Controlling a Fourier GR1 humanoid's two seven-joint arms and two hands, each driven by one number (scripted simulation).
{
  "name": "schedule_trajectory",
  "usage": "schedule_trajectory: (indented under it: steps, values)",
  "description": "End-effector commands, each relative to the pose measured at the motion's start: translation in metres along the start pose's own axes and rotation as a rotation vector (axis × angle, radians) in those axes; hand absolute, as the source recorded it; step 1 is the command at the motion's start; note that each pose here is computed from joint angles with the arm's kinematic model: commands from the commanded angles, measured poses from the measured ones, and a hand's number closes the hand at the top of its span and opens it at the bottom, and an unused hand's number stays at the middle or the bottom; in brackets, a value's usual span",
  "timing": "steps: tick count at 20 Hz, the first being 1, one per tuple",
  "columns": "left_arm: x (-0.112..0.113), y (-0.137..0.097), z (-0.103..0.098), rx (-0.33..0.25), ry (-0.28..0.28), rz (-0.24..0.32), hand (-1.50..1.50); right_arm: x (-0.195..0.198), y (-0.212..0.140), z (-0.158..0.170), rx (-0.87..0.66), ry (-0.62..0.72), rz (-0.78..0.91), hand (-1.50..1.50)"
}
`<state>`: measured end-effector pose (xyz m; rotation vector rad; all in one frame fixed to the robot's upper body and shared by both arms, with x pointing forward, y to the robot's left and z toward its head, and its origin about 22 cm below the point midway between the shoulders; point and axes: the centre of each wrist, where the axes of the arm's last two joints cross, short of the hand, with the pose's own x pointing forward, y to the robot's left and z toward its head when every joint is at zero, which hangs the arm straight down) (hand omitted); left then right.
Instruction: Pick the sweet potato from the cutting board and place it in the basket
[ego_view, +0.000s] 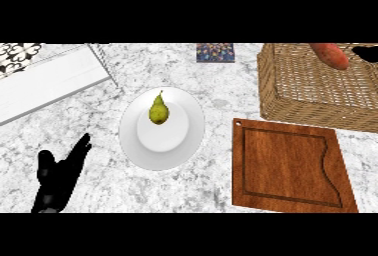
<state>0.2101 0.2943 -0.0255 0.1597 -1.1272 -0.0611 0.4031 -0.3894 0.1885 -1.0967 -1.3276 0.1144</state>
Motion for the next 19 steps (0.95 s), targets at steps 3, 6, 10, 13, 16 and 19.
schedule_trajectory:
  steps: [3, 6, 10, 13, 16, 19]
  values:
    - [-0.027, -0.015, 0.000, -0.002, 0.118, 0.007, 0.00, -0.007, -0.020, -0.010, -0.013, -0.052, -0.018, -1.50]
    - [-0.026, -0.021, -0.010, 0.011, 0.118, 0.013, 0.00, -0.016, -0.012, -0.006, -0.058, -0.034, -0.054, -1.50]
    - [-0.038, 0.004, 0.002, 0.003, 0.122, 0.029, 0.00, -0.008, -0.062, -0.015, -0.107, -0.015, -0.173, -1.50]
    - [-0.015, -0.008, -0.021, 0.022, 0.120, 0.016, 0.00, -0.019, -0.077, -0.016, -0.137, 0.036, -0.229, -1.50]
    - [-0.041, 0.001, 0.005, 0.012, 0.117, 0.023, 0.00, -0.057, -0.088, -0.011, -0.209, 0.084, -0.210, -1.50]
    - [-0.022, 0.003, 0.004, 0.014, 0.105, 0.040, 0.00, -0.085, -0.148, -0.005, -0.196, 0.095, -0.222, -1.50]
